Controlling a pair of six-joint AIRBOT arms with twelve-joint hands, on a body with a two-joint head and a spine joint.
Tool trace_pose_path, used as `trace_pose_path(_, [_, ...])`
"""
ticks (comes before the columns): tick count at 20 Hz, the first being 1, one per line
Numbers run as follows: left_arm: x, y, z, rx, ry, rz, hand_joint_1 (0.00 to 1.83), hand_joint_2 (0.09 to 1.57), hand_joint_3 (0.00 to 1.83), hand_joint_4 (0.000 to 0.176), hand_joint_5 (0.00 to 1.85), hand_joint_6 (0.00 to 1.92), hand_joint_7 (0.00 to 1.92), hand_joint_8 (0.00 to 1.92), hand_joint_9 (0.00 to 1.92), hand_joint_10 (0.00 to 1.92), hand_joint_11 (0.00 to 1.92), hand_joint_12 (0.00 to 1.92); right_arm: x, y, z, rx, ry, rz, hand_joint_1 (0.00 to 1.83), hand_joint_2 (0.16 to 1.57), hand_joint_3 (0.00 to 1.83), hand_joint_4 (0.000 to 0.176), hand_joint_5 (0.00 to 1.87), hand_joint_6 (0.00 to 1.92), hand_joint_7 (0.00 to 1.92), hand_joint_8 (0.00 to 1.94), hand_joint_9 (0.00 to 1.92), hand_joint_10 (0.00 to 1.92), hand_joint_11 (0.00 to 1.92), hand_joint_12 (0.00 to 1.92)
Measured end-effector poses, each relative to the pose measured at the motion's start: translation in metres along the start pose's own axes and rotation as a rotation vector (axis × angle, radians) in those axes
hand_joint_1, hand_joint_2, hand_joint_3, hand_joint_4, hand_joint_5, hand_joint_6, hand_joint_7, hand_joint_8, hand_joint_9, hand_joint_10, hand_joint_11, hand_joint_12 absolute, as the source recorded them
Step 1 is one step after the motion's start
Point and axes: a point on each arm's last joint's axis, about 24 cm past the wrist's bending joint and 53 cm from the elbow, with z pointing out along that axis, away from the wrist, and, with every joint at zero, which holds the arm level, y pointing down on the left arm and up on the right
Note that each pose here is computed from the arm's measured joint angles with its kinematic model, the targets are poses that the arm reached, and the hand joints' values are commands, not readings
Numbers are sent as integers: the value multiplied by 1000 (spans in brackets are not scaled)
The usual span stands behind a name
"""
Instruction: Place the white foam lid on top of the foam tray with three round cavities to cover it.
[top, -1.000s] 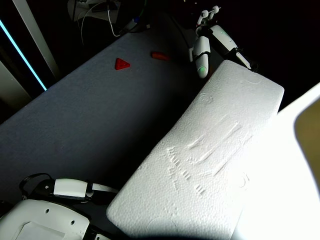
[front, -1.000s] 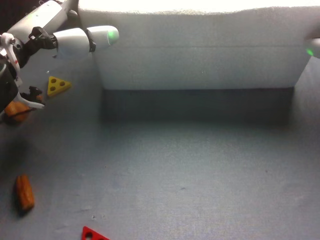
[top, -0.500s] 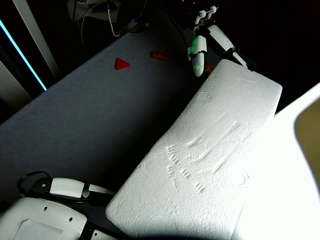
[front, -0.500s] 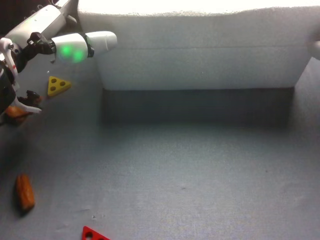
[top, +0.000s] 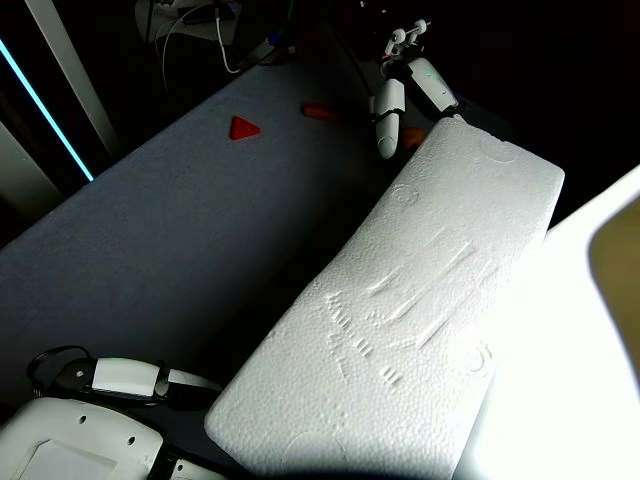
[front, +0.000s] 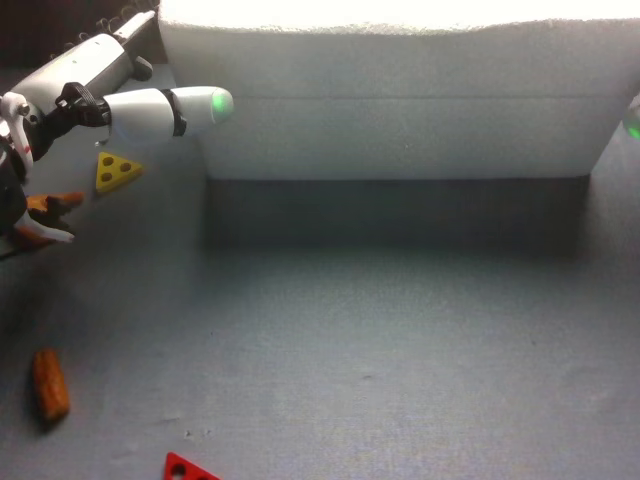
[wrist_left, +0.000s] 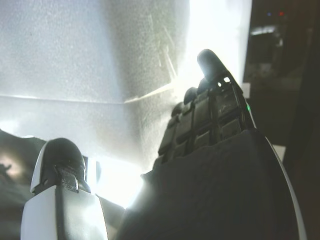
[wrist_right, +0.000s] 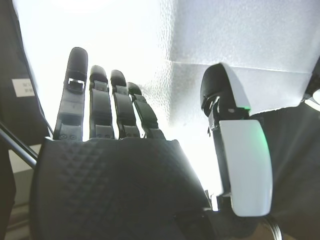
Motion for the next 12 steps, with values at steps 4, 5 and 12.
trace_pose_path(4, [1, 10, -5, -26, 5, 1, 407, 1042, 4, 15, 0, 0, 0, 0, 0, 0, 0, 985, 3, -7, -4, 20, 16, -11, 480, 1211, 0, 0, 0, 0, 5, 1, 11, 5, 0, 554])
trace_pose_path(5, [-1, 11, -7, -30, 4, 7, 411, 1053, 4, 6, 7, 1, 0, 0, 0, 0, 0, 953, 1, -7, -5, 24, 14, -13, 472, 1213, 0, 0, 0, 0, 1, 1, 12, 8, 0, 485])
trace_pose_path(12, [-18, 13, -18, -33, -33, 10, 437, 1062, 0, 11, 19, 2, 0, 0, 9, 3, 0, 975, -17, -9, -15, 24, -27, -25, 487, 1240, 0, 0, 0, 0, 7, 4, 4, 1, 0, 272])
